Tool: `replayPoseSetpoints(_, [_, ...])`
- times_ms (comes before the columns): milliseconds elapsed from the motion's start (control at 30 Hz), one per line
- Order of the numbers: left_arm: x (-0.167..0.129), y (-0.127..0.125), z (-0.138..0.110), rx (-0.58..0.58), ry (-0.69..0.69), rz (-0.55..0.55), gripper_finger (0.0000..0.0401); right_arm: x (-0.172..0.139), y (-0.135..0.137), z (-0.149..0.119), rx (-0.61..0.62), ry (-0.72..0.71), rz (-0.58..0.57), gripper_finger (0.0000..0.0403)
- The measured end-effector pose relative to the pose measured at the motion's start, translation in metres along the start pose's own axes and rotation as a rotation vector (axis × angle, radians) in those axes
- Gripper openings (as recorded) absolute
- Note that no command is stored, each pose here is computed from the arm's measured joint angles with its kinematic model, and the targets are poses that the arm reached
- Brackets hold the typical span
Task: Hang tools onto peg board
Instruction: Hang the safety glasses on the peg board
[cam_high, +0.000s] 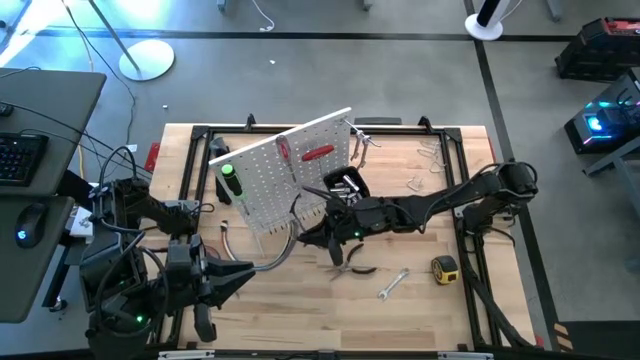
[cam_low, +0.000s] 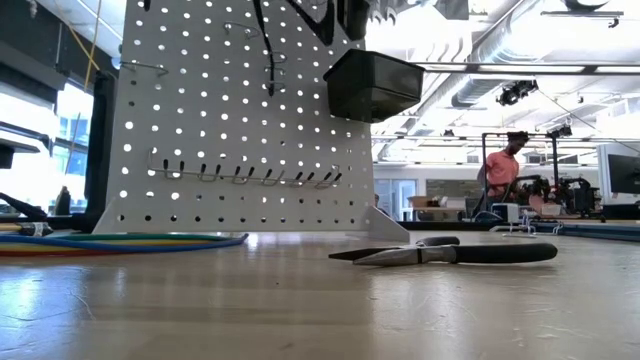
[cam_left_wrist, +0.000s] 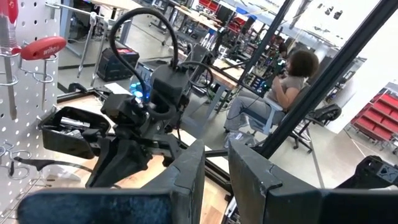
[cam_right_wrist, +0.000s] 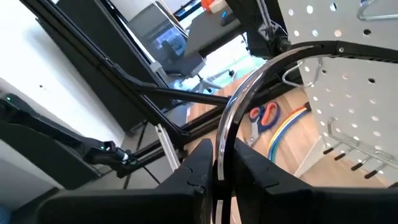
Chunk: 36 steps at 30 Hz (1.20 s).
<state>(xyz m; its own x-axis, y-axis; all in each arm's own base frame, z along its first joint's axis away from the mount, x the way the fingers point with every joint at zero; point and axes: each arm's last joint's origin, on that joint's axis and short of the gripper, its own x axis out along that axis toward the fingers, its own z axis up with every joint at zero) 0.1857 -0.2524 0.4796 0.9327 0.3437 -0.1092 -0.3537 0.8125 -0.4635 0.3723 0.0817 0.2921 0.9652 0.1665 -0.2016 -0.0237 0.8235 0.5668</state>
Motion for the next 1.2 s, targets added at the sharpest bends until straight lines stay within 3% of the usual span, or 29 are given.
replayPoseSetpoints(333, [0.000, 0.000, 0.000, -0.002, 0.000, 0.000, 0.0065, 0.002, -0.025, 0.014, -0.071, -0.032, -0.084, 0.0032])
replayPoseSetpoints(600, [0.000, 0.000, 0.000, -0.001, 0.001, 0.000, 0.0065, 0.002, -0.029, 0.015, -0.106, -0.018, -0.101, 0.0032])
replayPoseSetpoints(933, [0.000, 0.000, 0.000, -0.010, 0.001, -0.001, 0.0065, 0.001, -0.025, 0.025, -0.022, -0.141, -0.072, 0.0032])
replayPoseSetpoints(1200, [0.000, 0.000, 0.000, -0.010, 0.001, -0.001, 0.0065, 0.001, -0.032, 0.005, 0.013, -0.115, -0.069, 0.0032])
